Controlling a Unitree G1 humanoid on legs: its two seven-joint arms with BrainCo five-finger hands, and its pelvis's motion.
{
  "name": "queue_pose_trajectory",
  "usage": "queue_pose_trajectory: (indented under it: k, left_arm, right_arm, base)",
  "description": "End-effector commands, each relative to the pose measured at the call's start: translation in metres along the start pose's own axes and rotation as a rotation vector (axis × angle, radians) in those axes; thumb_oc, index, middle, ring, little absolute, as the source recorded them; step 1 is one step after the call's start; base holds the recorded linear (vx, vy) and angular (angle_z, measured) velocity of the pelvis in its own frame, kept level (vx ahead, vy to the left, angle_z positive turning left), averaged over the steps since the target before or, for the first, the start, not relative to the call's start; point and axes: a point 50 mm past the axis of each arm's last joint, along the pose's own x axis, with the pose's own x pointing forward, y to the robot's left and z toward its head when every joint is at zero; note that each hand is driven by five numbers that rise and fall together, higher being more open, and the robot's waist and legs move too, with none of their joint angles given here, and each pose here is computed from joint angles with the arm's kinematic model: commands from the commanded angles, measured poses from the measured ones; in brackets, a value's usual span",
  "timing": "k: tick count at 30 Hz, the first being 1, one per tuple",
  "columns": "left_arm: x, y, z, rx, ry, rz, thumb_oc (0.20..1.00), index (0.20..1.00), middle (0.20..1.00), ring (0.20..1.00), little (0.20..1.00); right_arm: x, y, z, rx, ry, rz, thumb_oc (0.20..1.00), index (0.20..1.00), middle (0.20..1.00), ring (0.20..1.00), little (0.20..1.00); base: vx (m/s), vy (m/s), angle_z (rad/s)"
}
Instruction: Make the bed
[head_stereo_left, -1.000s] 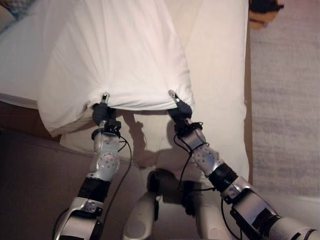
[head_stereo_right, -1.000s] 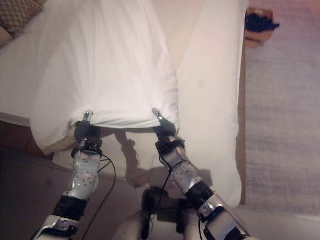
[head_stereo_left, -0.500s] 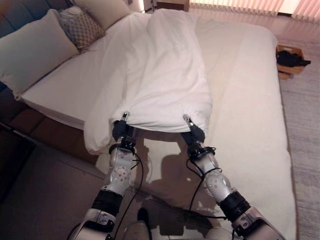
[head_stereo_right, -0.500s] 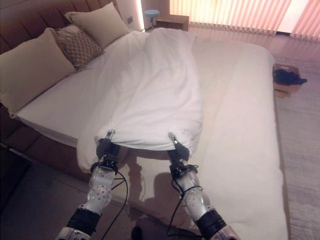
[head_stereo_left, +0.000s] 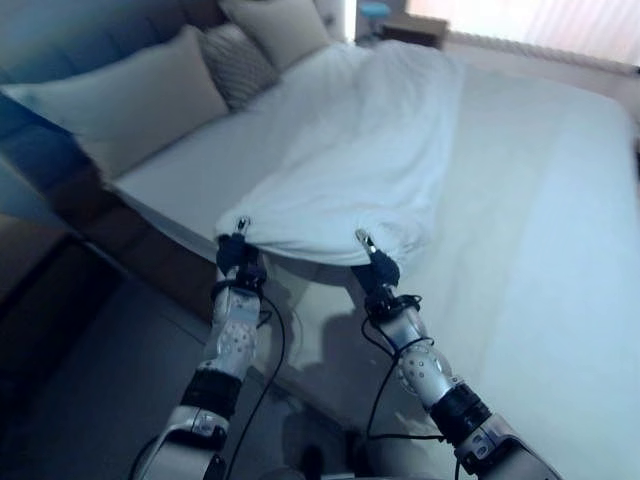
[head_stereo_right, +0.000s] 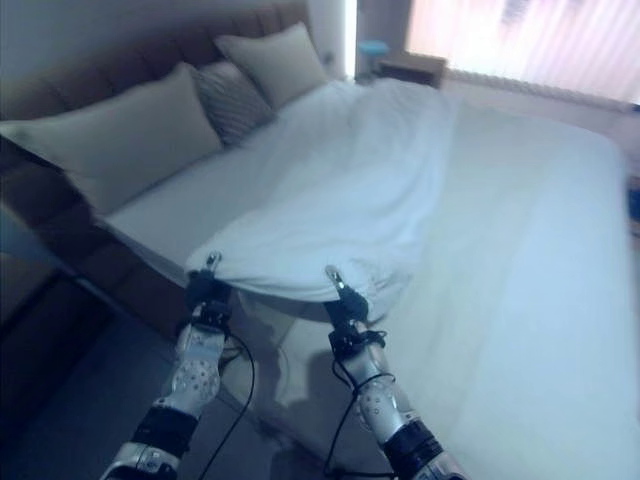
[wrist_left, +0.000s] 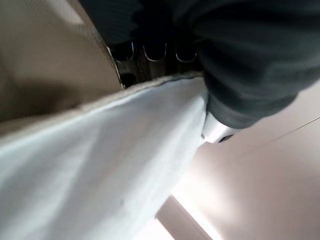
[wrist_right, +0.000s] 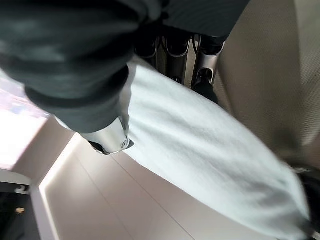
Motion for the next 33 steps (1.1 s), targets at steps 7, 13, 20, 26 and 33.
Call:
queue_pose_trajectory:
  k: [7, 13, 20, 26, 33]
  left_arm:
    - [0.01, 0.005, 0.112, 0.05, -0.448, 0.0, 0.2, 0.2, 0.2, 0.2, 0.2]
    - [0.01, 0.004, 0.105, 0.062, -0.418, -0.008, 0.2, 0.2, 0.2, 0.2, 0.2]
    - [0.003, 0.012, 0.1, 0.166, -0.412, 0.034, 0.2, 0.2, 0.2, 0.2, 0.2]
    - [-0.002, 0.021, 0.105, 0.159, -0.437, 0.08, 0.2, 0.2, 0.2, 0.2, 0.2]
    - [0.002, 0.011, 0.125, 0.217, -0.515, 0.049, 0.2, 0.2, 0.2, 0.2, 0.2]
  right_arm:
    - [0.005, 0.025, -0.007, 0.064, -0.023, 0.066, 0.2, 0.2, 0.2, 0.2, 0.2]
    - [-0.002, 0.023, -0.017, 0.06, 0.02, 0.064, 0.2, 0.2, 0.2, 0.2, 0.2]
    - [-0.02, 0.044, -0.066, 0.068, 0.198, 0.14, 0.2, 0.2, 0.2, 0.2, 0.2]
    - [-0.016, 0.059, -0.076, 0.076, 0.234, 0.188, 0.2, 0.2, 0.2, 0.2, 0.2]
    - [-0.011, 0.064, -0.056, 0.043, 0.168, 0.235, 0.2, 0.2, 0.2, 0.2, 0.2]
  base:
    - [0.29, 0.229, -0.45]
    - [0.28, 0.438, -0.5]
    - [0.22, 0.491, -0.06]
    - [0.15, 0.165, -0.22]
    - [0.12, 0.034, 0.36]
